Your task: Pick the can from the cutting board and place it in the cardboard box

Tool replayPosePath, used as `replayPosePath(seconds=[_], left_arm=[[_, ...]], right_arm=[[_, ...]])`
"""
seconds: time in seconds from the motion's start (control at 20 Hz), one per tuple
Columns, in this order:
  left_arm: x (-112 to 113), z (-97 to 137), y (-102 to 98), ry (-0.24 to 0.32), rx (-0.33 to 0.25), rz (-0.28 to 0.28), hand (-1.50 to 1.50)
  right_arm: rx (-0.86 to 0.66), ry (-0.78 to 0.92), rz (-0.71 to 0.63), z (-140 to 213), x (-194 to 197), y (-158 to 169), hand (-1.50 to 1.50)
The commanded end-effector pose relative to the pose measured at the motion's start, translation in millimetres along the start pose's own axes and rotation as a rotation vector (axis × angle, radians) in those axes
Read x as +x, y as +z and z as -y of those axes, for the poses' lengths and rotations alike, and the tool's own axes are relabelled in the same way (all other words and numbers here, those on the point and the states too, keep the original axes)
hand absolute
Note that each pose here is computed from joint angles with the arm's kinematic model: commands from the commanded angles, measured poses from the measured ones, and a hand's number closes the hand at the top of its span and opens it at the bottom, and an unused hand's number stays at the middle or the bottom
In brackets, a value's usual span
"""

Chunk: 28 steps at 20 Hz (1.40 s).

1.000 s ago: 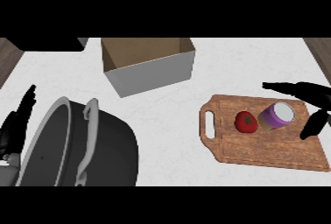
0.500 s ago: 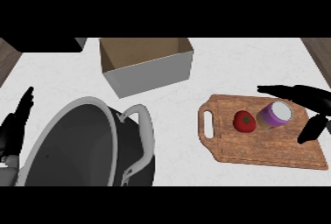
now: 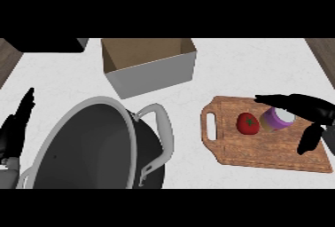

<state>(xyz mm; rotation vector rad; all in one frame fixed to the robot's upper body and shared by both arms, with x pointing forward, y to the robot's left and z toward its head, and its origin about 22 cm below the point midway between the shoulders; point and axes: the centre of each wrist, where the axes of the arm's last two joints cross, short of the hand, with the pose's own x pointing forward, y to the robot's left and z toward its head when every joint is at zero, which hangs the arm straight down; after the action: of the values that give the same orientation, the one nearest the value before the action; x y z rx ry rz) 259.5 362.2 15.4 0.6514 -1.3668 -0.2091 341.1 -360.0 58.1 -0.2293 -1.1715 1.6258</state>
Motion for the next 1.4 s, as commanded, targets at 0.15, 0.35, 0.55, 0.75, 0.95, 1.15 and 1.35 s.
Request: replayPosePath(seconds=[0.15,0.35,0.55,0.75,0.95,1.15,1.35], left_arm=[[8.7,13.0,-3.9,0.001,-0.008,-0.007,0.0],[-7.2,12.4,6.5,-0.002,0.005,-0.002,0.0],[5.0,11.0,4.8,-0.008,-0.009,0.017,0.0],[1.0,-2.2,0.4,-0.016,0.013,-0.023,0.0],[-12.5,3.6,6.3,-0.001,0.029,-0.058,0.0],[-18.1,-8.4,6.6,-0.032,0.047,-0.065,0.0],[-15.4,-10.1,4.5,-0.013,0.026,-0.038,0.0]], right_arm=[[-0.006,-0.021,-0.048,-1.2,6.0,-37.0,1.5],[-0.19,0.074,-0.03,-25.3,-3.5,-20.9,1.5],[-0.27,0.119,-0.024,-13.8,3.8,-50.0,1.5],[-0.388,-0.121,-0.412,-50.1,33.0,-72.4,1.5],[-0.496,-0.188,-0.629,-68.3,69.5,-98.5,1.5],[-0.694,-0.083,-0.743,-41.3,118.2,-100.1,1.5],[-0.854,-0.043,-0.771,-26.2,182.6,-95.5,1.5]])
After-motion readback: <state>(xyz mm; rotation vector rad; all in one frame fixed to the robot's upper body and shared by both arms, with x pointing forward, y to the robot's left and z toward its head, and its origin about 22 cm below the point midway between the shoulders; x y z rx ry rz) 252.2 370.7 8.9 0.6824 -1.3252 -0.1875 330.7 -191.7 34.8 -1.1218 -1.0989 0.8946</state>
